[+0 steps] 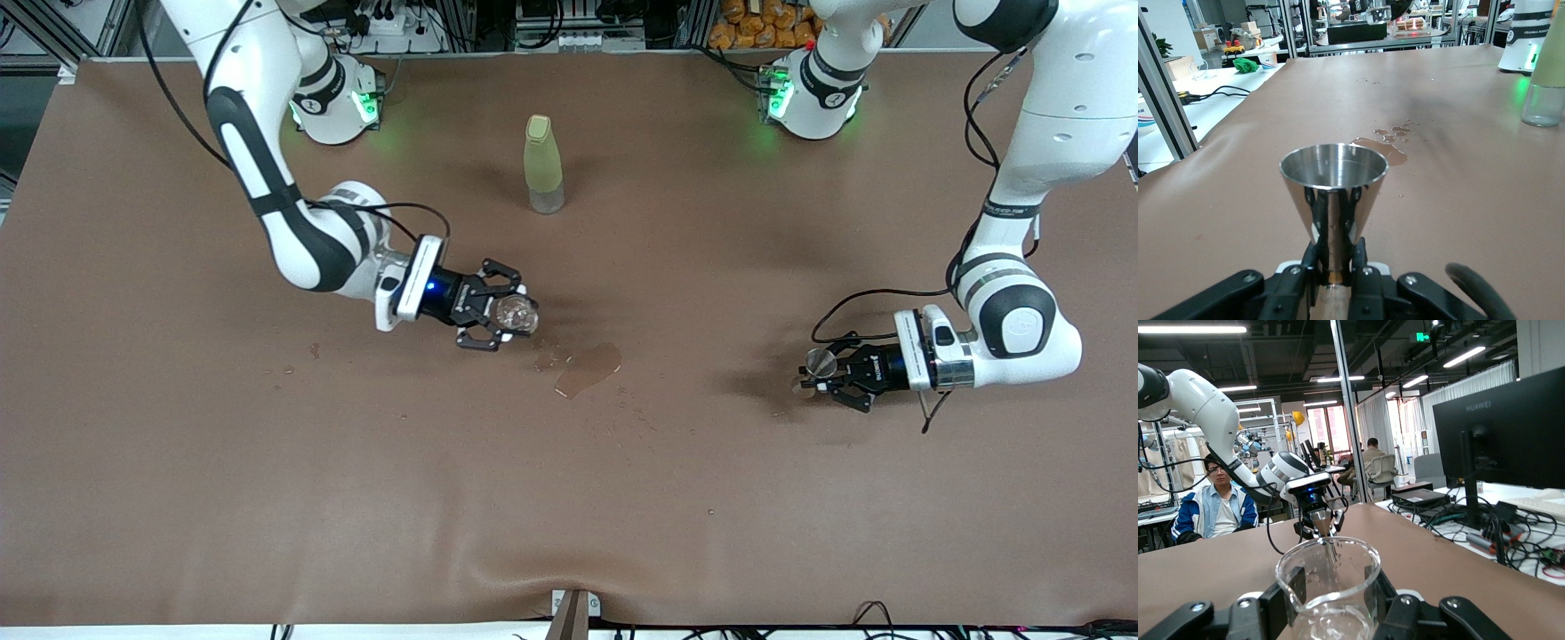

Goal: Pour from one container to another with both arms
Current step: 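Lift the beaker with the right gripper while the left gripper brings the jigger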

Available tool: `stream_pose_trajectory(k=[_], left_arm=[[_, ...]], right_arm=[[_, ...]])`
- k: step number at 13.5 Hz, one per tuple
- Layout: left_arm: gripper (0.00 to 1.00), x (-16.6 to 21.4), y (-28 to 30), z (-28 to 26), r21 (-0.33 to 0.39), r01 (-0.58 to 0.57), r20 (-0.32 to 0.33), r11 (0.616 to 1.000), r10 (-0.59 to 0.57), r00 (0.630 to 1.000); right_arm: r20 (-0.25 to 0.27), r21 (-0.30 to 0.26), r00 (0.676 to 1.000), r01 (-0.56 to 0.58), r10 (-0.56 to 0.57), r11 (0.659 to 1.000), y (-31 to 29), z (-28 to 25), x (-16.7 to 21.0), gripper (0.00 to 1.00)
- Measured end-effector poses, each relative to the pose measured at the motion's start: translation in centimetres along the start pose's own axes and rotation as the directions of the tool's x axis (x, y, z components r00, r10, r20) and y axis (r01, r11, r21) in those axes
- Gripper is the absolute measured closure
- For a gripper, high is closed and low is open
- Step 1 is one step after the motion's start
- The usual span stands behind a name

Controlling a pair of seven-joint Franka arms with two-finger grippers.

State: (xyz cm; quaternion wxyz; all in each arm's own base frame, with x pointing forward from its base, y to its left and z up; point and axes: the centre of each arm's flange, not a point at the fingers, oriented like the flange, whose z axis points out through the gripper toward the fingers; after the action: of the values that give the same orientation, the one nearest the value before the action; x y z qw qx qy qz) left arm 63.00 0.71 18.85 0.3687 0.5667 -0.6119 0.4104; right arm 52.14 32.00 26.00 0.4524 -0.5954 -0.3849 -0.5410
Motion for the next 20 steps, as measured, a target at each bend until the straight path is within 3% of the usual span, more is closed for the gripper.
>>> stream_pose_trajectory(k=[4, 6, 12, 17, 20], left_arm=[[0.79, 1.4, -0.5, 2.7, 0.012, 0.003, -0.032, 1.0, -0.002, 0.999], [0.79, 3.3, -0.9, 6.5, 0.017, 0.003, -0.068, 1.0, -0.002, 0.998], [0.79, 9.3, -0.1, 19.5, 0.061, 0.031, -0.118, 0.998, -0.024, 0.993], [0.79, 13.4, 3.5, 29.6, 0.103, 0.114, -0.156, 0.988, -0.098, 0.983], [0.79, 15.2, 5.8, 33.9, 0.116, 0.161, -0.173, 0.98, -0.14, 0.975]], right_arm=[[0.03, -0.01, 0.999, 0.016, -0.015, 1.0, -0.9, 1.5, 0.3, 0.52], [0.063, -0.033, 0.998, 0.034, -0.032, 0.999, -0.8, 1.2, -0.1, 0.52], [0.09, -0.074, 0.992, 0.098, -0.091, 0.992, 2.7, -2.1, 0.0, 0.52], [0.077, 0.022, 0.985, 0.15, -0.152, 0.988, 7.0, -8.2, 0.4, 0.52], [0.063, 0.071, 0.995, 0.077, -0.081, 0.995, 8.2, -10.6, 0.7, 0.52]])
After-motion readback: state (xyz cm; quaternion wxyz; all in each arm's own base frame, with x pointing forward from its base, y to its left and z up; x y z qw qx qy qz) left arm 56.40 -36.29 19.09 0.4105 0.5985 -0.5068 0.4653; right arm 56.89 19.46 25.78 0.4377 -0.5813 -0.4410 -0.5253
